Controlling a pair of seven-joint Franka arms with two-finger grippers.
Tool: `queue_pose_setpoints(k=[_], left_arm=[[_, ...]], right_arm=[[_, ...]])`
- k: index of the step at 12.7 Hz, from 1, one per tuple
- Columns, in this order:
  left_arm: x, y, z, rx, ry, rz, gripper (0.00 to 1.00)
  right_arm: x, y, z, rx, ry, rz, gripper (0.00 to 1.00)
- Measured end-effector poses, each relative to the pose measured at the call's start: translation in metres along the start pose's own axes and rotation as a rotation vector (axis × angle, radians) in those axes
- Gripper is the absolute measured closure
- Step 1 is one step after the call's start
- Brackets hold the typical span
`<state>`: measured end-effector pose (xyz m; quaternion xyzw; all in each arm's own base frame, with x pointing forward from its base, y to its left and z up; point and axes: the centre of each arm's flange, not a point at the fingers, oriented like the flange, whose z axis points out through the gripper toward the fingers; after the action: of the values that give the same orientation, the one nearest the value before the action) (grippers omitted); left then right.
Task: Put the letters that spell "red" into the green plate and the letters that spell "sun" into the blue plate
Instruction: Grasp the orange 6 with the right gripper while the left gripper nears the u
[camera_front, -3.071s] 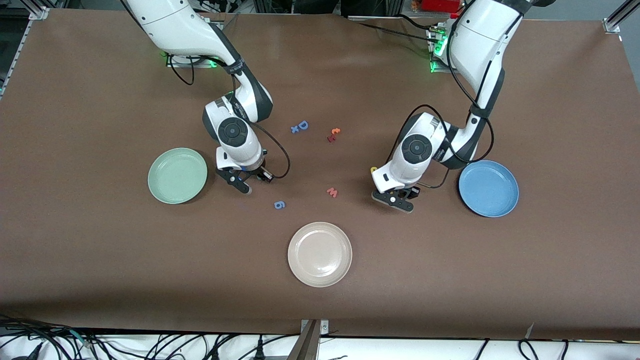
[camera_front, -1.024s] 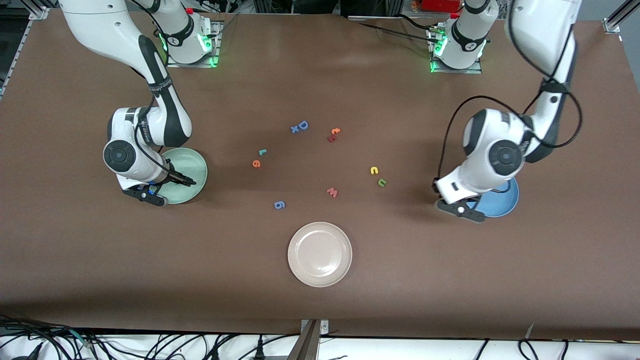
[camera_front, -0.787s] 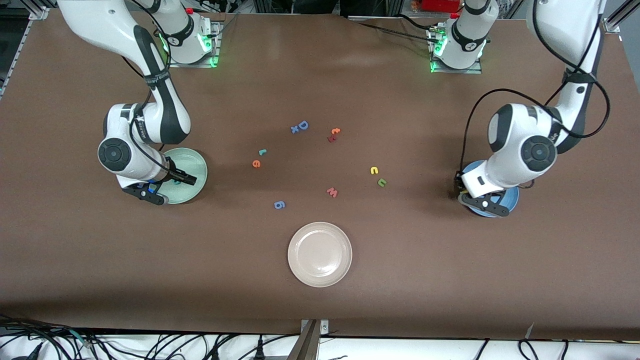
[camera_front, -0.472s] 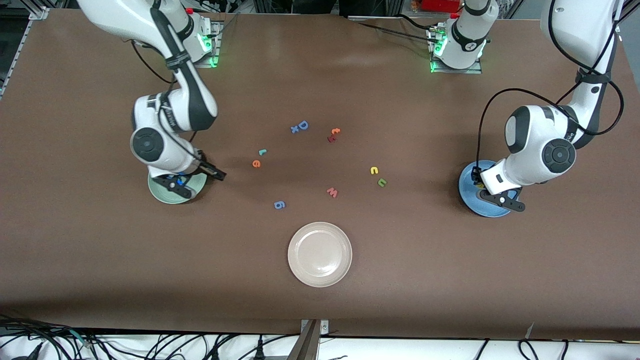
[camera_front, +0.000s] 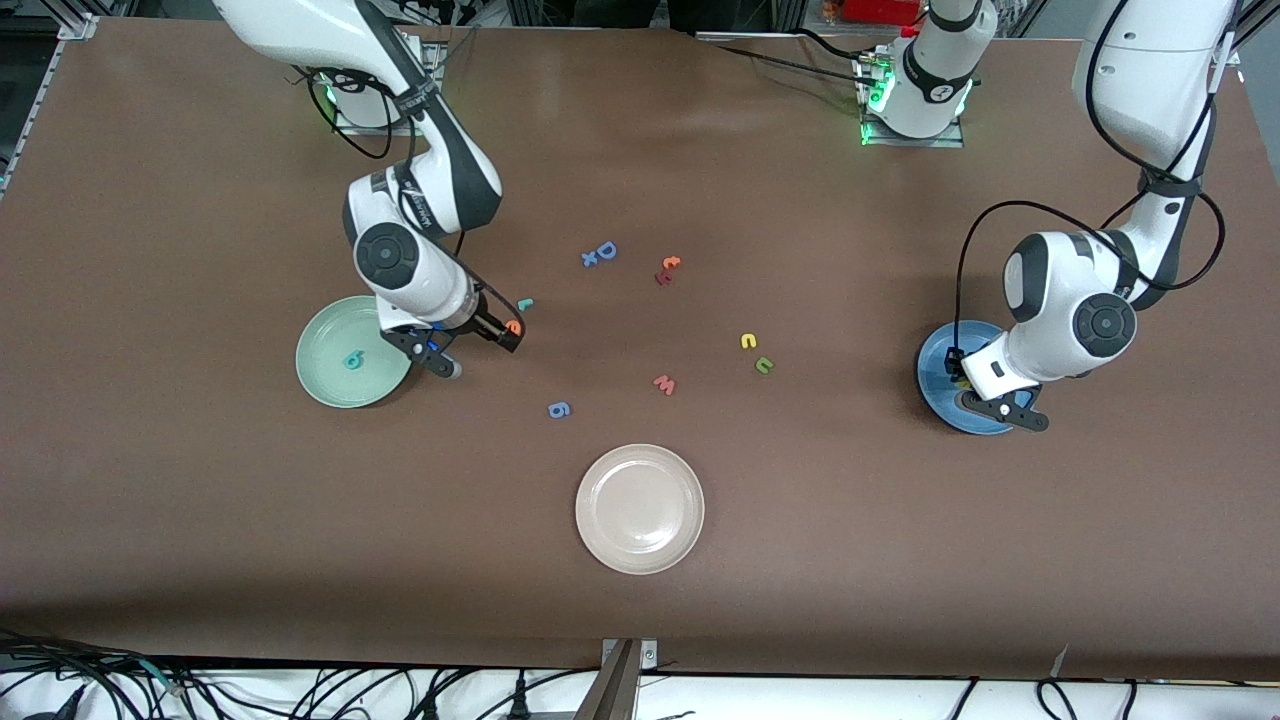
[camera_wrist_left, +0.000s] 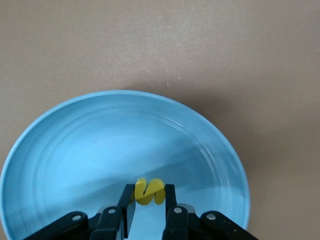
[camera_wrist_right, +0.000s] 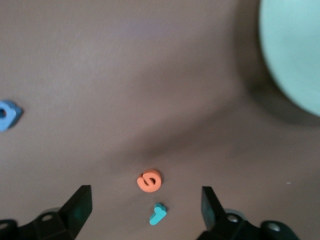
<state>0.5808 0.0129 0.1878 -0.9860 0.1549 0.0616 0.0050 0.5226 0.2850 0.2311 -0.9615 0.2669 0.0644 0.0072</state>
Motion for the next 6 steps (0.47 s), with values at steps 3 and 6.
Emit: queue_pose_setpoints(k=[3,6], left_arm=[[0.005,0.001,-0.014,0.004,0.018,0.006,0.36],[0.017,0.036,-0.061,0.009,0.05,0.067,0.02]], right_arm=[[-0.012,-0.006,0.024,-0.013,-0.001,-0.017,0.32],[-0.011,-0.004,0.034,-0.024,-0.007,-0.016,0.41]])
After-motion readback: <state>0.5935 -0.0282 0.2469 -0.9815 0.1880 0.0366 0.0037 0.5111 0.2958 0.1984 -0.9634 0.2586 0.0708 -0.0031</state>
